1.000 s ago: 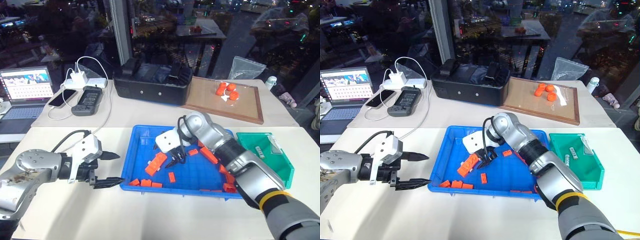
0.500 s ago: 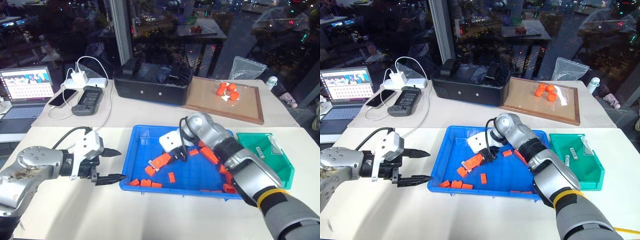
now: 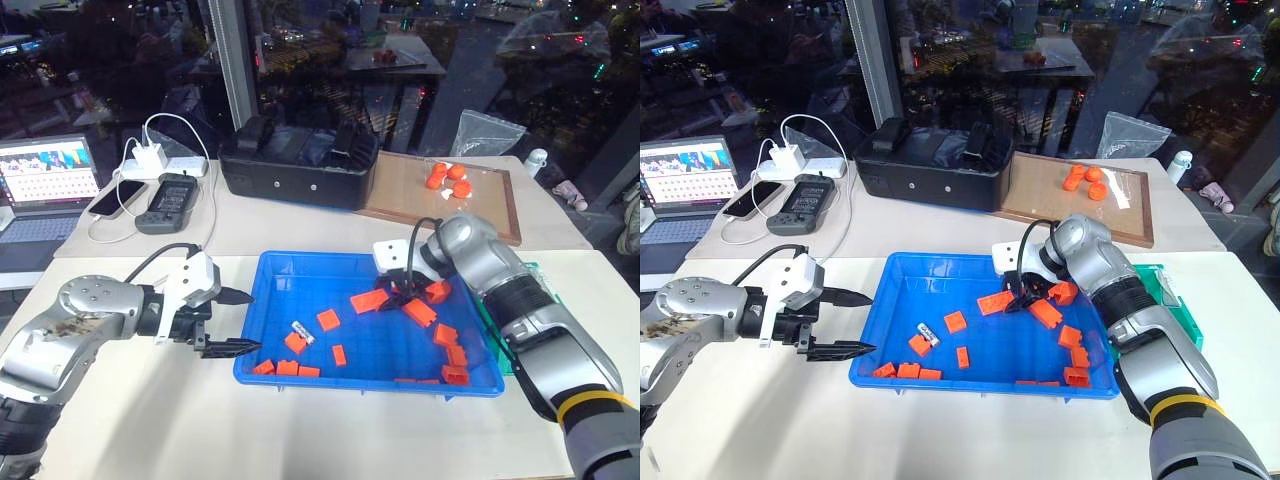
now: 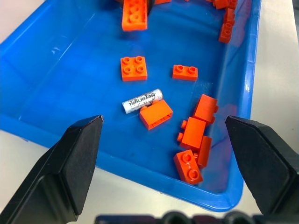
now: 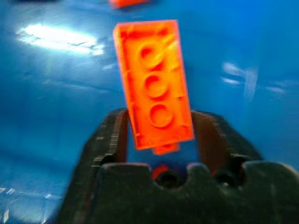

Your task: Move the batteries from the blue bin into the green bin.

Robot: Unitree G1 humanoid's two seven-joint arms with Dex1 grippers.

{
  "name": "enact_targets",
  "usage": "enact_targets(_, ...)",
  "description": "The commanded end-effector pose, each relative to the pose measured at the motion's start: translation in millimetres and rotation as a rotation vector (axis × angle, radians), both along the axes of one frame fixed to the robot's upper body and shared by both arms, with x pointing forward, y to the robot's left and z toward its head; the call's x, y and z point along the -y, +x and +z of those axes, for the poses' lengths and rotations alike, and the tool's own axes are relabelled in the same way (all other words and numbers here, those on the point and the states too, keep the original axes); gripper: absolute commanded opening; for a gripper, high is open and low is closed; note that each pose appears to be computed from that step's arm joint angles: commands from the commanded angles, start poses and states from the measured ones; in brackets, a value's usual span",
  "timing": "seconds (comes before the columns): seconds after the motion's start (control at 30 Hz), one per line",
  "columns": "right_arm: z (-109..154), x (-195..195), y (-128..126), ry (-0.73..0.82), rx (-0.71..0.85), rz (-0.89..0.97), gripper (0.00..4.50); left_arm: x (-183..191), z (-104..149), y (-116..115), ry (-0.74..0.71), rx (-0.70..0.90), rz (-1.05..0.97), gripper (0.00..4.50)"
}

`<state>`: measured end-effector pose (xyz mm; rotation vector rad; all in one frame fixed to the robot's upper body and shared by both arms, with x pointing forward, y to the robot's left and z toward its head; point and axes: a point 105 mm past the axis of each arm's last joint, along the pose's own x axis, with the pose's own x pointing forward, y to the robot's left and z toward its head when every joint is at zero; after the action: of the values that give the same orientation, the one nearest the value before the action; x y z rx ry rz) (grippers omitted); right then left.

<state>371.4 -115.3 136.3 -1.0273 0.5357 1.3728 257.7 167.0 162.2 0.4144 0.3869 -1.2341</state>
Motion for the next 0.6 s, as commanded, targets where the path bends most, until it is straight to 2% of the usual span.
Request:
enact_targets(0.03, 41.7, -24.3, 1.2, 0.093, 0.114, 0.041, 4.03, -4.0, 9.6, 2.1, 0.02, 0.039, -0.009, 4.5)
enact_targets(0.07, 45.4, -32.2, -2.1, 0.114, 0.121, 0.063, 4.37, -5.0, 9.9, 2.0, 0.023, 0.039, -0.008, 4.5)
enact_targets(0.1, 45.9, -40.0, -7.7, 0.12, 0.118, 0.098, 4.48, -5.8, 10.4, 1.5, 0.026, 0.038, -0.007, 4.5)
enact_targets(0.3, 36.1, -75.7, -35.7, 0.176, 0.037, 0.237, 4.48, -8.8, 12.0, -0.7, 0.034, 0.038, 0.002, 4.5)
enact_targets(0.43, -0.2, -96.6, -43.5, 0.066, 0.058, 0.355, 4.48, -11.1, 13.6, -3.5, 0.041, 0.039, 0.01, 4.5)
enact_targets(0.6, -15.2, -114.9, -43.6, 0.032, 0.049, 0.42, 4.48, -13.3, 13.2, -5.5, 0.048, 0.04, 0.024, 4.5)
